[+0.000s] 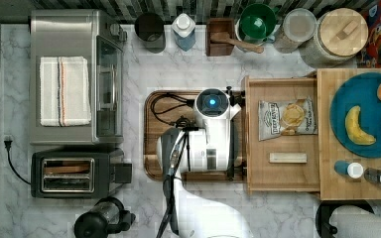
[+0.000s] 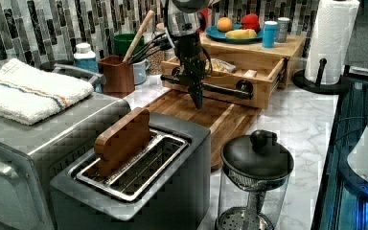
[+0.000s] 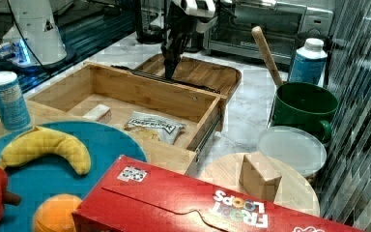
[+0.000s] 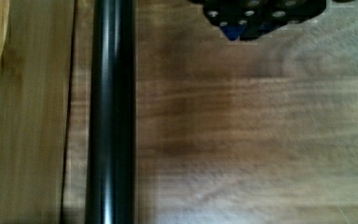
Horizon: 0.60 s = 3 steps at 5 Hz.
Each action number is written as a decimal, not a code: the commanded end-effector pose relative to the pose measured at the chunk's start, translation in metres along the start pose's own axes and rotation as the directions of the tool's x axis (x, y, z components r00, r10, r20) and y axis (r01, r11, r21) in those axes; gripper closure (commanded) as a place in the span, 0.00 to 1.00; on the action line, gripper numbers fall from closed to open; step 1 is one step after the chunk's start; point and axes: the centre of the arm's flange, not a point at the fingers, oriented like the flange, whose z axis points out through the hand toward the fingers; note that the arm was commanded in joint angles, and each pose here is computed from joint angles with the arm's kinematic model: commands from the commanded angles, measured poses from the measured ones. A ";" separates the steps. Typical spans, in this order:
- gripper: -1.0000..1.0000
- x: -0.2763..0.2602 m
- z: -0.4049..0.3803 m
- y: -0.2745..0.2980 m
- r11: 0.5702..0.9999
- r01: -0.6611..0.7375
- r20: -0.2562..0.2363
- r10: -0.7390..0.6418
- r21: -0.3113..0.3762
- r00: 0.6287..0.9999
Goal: Close the drawer.
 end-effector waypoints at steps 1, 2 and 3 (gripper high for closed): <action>1.00 0.020 -0.056 0.081 0.991 0.117 -0.219 -0.127 -0.057 0.967; 1.00 0.023 -0.061 0.113 0.991 0.126 -0.209 -0.131 -0.038 0.969; 1.00 0.021 -0.067 0.137 0.993 0.101 -0.224 -0.113 -0.064 0.968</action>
